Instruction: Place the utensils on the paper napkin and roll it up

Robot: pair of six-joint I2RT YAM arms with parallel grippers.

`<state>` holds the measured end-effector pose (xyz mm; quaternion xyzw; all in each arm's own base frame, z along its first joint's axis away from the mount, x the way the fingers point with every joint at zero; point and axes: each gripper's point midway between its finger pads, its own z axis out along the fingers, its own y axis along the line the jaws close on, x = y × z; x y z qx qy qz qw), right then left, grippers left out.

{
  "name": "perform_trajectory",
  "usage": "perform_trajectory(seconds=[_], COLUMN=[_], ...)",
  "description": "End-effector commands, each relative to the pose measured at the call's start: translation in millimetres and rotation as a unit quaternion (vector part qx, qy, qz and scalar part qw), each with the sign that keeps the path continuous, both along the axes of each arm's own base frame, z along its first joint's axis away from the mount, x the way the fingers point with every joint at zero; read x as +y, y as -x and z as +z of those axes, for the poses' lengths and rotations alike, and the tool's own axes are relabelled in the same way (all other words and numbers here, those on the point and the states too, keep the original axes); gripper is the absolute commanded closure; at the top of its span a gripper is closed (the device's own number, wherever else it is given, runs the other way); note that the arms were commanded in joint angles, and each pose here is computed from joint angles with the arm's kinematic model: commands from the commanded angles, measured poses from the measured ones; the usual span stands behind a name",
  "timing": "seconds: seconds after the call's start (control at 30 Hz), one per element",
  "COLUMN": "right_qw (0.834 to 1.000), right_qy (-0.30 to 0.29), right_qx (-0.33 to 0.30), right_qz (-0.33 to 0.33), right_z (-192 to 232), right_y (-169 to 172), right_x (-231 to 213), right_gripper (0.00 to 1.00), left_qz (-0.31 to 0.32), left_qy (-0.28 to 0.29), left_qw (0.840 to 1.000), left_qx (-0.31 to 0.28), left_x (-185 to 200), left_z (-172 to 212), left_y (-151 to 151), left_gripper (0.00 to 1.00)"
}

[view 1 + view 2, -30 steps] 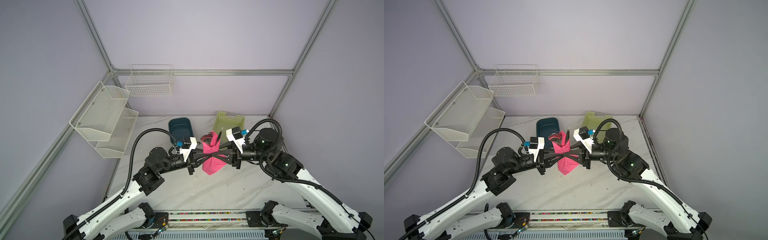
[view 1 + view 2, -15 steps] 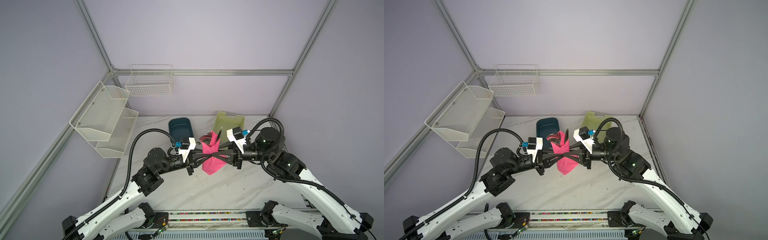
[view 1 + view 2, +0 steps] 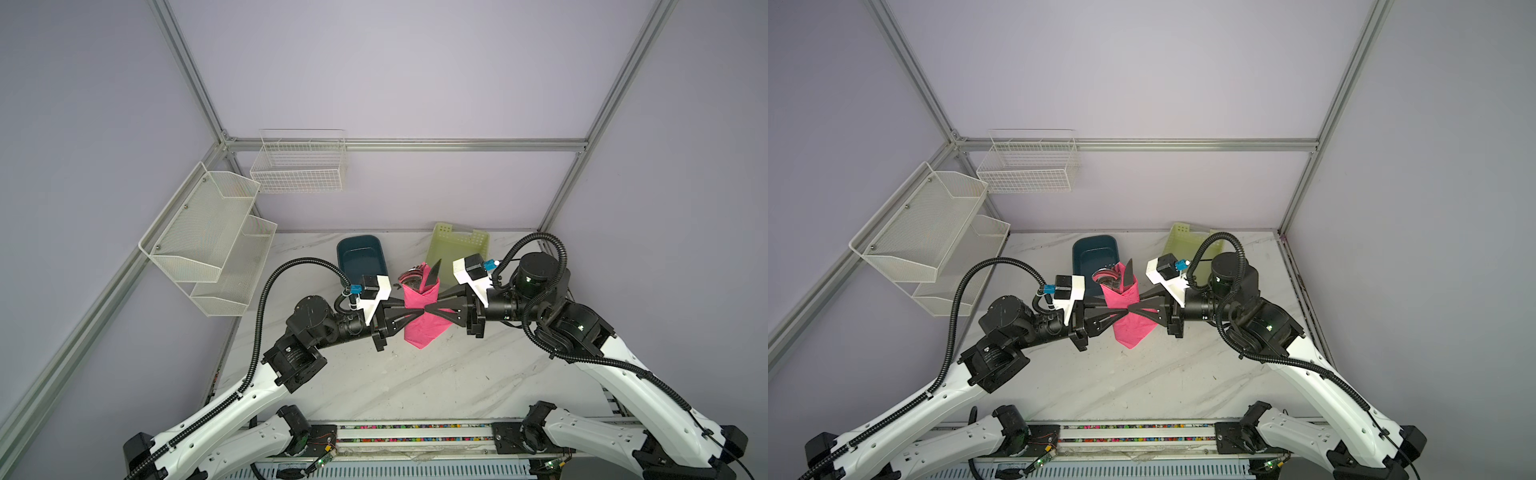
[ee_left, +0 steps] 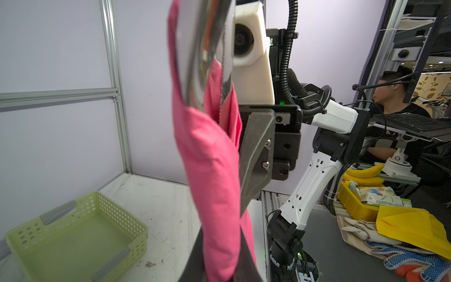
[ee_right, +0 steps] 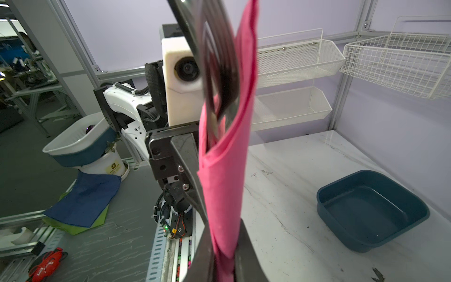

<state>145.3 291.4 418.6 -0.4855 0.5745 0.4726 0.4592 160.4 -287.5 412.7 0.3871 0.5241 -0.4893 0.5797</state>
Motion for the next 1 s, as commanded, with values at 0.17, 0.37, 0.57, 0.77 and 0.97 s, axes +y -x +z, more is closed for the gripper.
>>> perform_trajectory(seconds=[0.17,0.37,0.57,0.77,0.97], right_qw=[1.0,0.999,0.999,0.999,0.998], right_qy=[-0.003,-0.008,-0.015,-0.023,-0.044], right_qx=[-0.025,-0.027,-0.029,-0.031,-0.04], right_qz=[0.016,0.021,0.025,0.026,0.035], right_z=[13,18,23,27,41], right_y=[6,9,12,13,20], right_x=[0,-1,-2,-3,-5], right_gripper=[1.0,1.0,1.0,1.0,1.0], left_qz=[0.0,0.004,-0.001,-0.012,-0.044], left_qy=[0.065,0.061,0.056,0.05,0.045], left_qw=[0.996,0.996,0.997,0.998,0.997], left_qx=[-0.066,-0.06,-0.055,-0.047,-0.031], left_x=[18,17,14,10,7], left_z=[64,59,53,45,34], left_y=[18,16,15,15,24], left_gripper=[0.91,0.76,0.74,0.73,0.69])
